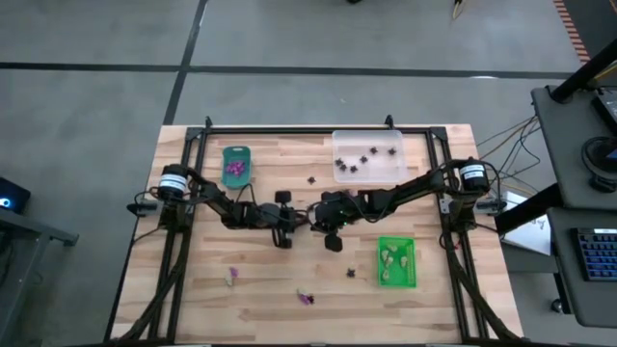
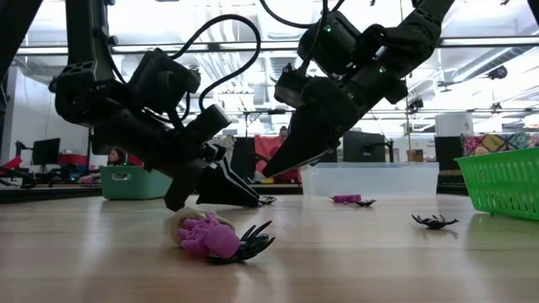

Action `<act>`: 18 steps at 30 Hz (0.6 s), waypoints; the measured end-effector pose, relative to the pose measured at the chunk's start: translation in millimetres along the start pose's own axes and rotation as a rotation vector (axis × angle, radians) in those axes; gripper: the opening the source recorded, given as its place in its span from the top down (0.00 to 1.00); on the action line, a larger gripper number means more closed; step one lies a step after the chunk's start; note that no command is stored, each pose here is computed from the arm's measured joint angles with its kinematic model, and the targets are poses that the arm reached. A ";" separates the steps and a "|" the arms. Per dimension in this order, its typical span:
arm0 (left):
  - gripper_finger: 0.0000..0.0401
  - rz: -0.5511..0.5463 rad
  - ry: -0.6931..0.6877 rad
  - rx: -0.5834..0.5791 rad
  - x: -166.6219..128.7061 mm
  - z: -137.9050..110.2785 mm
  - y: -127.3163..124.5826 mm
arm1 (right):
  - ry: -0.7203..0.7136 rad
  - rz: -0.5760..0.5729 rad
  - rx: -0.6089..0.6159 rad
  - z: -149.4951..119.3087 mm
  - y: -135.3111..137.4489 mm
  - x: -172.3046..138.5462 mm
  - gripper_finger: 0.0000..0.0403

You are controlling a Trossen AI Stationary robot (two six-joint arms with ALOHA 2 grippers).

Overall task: Sort Halloween decoration
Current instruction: Put the black spider toy into the white bin

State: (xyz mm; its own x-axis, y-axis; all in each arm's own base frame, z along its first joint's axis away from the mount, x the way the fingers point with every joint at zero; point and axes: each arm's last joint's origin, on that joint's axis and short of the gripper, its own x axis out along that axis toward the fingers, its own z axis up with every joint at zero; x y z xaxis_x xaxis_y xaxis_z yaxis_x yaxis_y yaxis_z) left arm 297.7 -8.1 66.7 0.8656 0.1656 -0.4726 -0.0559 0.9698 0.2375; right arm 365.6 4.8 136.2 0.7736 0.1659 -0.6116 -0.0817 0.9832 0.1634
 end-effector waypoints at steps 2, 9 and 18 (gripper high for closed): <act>0.90 0.001 -0.008 -0.004 -1.2 1.7 0.4 | 0.000 0.001 0.004 0.0 0.2 0.0 0.98; 0.91 -0.011 -0.038 -0.054 -11.3 9.1 3.0 | 0.010 0.002 0.011 -0.4 1.9 -0.8 0.98; 0.91 -0.020 -0.103 -0.159 -28.9 19.0 7.8 | 0.022 0.000 0.020 -1.5 1.7 -0.8 0.98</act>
State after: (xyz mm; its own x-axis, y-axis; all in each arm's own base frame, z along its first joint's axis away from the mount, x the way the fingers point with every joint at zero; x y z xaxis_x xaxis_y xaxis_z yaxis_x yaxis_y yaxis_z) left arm 281.8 -8.7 98.3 0.9132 0.1347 -0.3845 -0.1092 0.9902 0.0875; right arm 363.9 6.5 135.8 0.7598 0.1681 -0.6281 -0.0690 0.9814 0.1793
